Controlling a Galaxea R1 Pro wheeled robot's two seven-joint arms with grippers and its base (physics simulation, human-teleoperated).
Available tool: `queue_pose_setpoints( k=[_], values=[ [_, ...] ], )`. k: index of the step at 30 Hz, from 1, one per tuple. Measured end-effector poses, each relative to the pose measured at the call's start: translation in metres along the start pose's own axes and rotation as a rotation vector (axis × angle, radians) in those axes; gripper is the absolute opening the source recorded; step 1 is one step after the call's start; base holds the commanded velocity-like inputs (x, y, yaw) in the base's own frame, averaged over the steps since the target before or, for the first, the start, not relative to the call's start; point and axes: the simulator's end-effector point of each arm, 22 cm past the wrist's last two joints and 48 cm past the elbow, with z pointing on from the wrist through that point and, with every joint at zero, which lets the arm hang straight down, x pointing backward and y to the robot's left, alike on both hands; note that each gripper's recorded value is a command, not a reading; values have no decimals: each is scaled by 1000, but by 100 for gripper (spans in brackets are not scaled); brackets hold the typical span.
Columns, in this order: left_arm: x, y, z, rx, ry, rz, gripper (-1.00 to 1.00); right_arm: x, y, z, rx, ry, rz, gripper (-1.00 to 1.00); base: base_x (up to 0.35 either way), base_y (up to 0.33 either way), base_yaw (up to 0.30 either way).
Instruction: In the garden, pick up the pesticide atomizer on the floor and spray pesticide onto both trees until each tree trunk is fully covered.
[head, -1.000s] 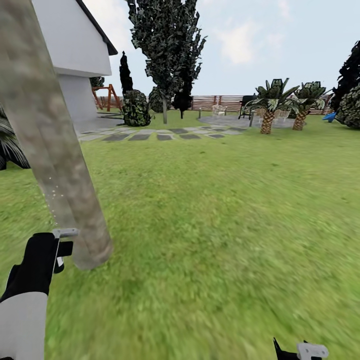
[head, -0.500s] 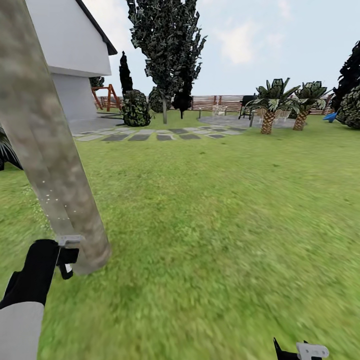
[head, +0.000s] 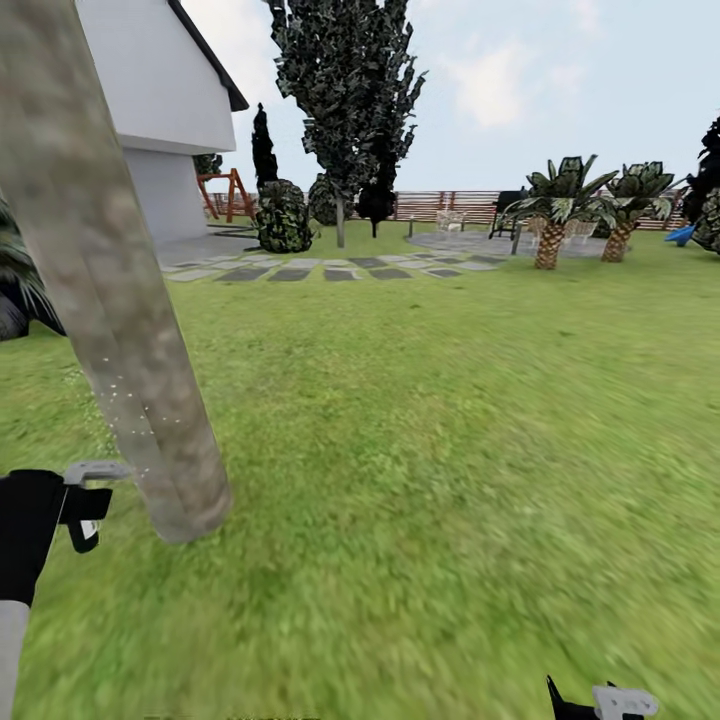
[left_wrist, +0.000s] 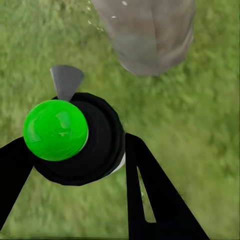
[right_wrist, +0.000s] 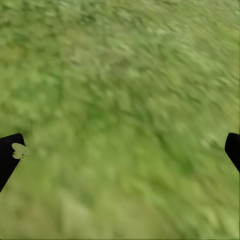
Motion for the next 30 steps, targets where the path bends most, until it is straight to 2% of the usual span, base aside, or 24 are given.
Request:
queue_pose_setpoints(
  k=[7, 9, 11, 14, 22, 25, 30],
  values=[
    [5, 9, 1, -16, 4, 4, -100, 0, 0, 0, 1, -1, -1, 100, 0, 0, 221],
    [8, -1, 3, -1, 10, 7, -100, 0, -1, 0, 1, -1, -1, 100, 0, 0, 16],
    [10, -27, 6, 39, 14, 4, -100, 0, -1, 0, 1, -1, -2, 100, 3, 0, 4],
    [12, -42, 7, 55, 17, 9, -100, 0, -1, 0, 2, -1, -2, 100, 169, -124, 1],
    [18, -39, 9, 50, 25, 8, -100, -1, -2, 0, 2, -1, -1, 100, 235, -172, 39],
    [56, -36, 18, 36, 83, 31, -100, 0, -2, 0, 2, -1, -1, 100, 241, -176, 262],
    [67, -37, 20, 39, 99, 34, -100, -1, -2, 0, 2, -1, -1, 100, 202, -174, 276]
  ],
)
